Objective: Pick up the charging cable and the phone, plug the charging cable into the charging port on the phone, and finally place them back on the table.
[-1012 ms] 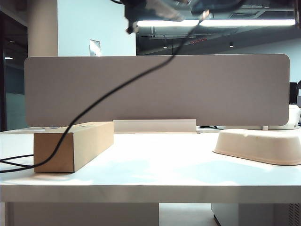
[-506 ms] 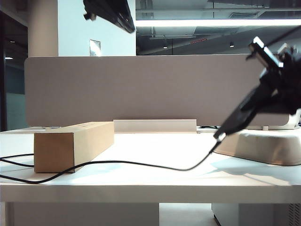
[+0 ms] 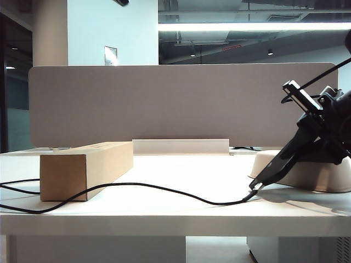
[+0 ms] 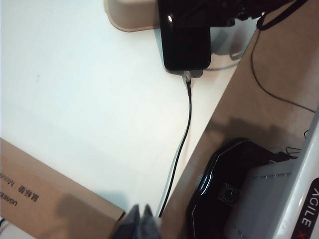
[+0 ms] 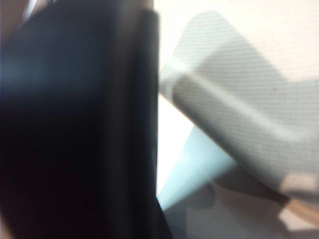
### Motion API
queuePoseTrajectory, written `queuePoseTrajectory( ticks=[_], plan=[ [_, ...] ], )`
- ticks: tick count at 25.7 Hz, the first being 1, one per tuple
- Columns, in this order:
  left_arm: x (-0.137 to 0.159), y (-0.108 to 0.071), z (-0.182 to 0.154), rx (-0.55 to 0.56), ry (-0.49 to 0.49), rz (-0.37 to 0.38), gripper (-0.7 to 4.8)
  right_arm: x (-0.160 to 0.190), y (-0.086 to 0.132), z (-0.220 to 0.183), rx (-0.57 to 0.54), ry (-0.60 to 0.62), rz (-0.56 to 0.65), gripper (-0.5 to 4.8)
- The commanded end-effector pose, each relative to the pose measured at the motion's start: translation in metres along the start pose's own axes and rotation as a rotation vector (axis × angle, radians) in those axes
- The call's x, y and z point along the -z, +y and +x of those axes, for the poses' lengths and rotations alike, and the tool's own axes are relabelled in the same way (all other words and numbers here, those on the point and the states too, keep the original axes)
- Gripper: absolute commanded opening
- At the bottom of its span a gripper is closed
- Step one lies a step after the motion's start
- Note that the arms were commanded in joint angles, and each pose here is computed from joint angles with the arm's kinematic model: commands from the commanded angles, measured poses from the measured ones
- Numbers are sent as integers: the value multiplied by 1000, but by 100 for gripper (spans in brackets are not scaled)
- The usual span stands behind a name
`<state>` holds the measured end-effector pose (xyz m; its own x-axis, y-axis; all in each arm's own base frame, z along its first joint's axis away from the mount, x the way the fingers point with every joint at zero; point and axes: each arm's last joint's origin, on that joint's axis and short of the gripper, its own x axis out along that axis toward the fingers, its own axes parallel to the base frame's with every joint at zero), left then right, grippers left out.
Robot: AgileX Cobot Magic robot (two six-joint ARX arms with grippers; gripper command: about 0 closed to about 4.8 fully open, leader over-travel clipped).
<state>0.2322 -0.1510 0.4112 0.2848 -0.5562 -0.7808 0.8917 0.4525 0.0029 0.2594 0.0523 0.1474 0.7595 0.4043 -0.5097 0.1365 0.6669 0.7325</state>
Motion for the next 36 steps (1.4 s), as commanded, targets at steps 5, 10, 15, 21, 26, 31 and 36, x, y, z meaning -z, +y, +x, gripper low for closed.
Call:
queuePoseTrajectory(
  ticks=[5,10,15,21,26,31,36],
  plan=[
    [7,-13,-25,-13,-27,6,-6,-3,-4,0,100,-81,-3,5],
    [8,-17,-33,-23,-48,14,-6,1,-13,-1,197,-31,25,102],
    [8,-17,-34,-23,-47,14,-6,4,-16,-2,222,-8,33,260],
    [8,-17,-34,-23,-47,15,-6,8,-19,-3,260,32,45,310],
    [9,-17,-33,-20,-37,10,-6,10,-19,-10,264,95,64,321],
    [9,-17,-33,-23,-36,18,-6,7,-11,-23,257,76,30,321],
    [10,-14,-34,-34,-43,11,-6,4,-6,-34,271,33,-7,320]
  ],
)
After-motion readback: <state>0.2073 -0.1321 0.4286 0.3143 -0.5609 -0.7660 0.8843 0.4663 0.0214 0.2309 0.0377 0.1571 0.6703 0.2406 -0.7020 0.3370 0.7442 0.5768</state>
